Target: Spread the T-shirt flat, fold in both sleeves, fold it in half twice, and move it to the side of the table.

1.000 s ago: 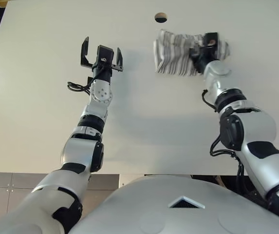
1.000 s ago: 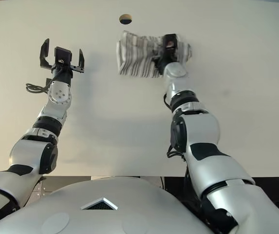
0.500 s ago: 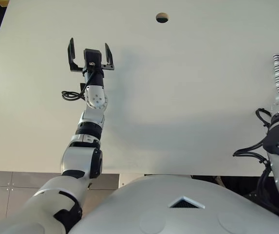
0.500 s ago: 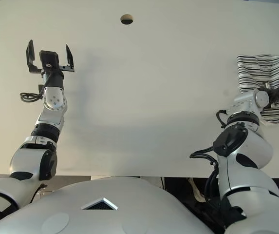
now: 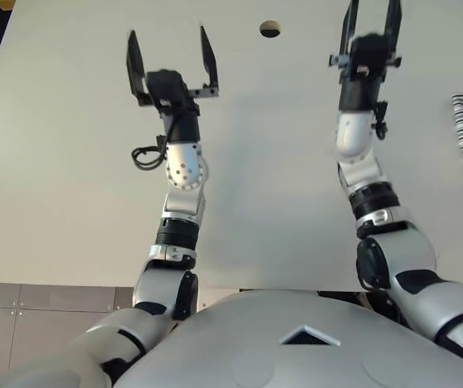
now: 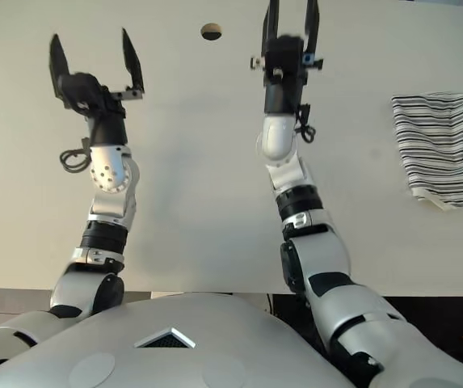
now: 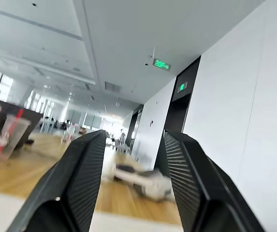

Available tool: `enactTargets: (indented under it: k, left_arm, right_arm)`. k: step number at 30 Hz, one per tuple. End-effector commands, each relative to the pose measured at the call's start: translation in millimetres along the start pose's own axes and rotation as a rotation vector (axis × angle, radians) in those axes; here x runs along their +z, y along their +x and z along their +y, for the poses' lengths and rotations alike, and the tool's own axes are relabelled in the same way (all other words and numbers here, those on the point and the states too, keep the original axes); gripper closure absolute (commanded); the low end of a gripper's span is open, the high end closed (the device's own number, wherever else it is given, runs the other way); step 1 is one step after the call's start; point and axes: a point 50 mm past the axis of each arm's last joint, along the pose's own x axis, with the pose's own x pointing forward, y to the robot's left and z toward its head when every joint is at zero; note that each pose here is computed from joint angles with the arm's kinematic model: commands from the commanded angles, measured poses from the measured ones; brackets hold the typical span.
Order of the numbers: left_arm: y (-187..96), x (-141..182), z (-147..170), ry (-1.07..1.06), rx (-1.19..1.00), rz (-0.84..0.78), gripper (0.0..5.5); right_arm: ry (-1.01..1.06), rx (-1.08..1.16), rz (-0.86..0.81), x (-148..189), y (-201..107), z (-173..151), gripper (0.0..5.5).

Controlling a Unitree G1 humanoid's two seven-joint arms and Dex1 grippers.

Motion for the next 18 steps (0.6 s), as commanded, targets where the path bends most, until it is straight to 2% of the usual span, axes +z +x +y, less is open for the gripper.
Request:
enactTargets:
  k: [1,4,13,18]
  left_arm:
    - [-19,-7,-7,0.003,-0.041,0.033,0.02]
    - [-30,-4,-11,-0.006,-0.045,0.035,0.02]
    - [-61,15,-23,-0.027,-0.081,0.022,0.00]
    - [-69,20,-22,-0.041,-0.075,0.026,0.00]
  right_arm:
    - [0.040,0.058,0.010,-1,-21,7,3.30]
    - [0.057,0.071,0.022,-1,-31,-2,3.30]
    - [0.061,0.189,-0.080,27,-67,-11,1.71]
    - [0.084,0.191,-0.101,37,-77,-14,1.71]
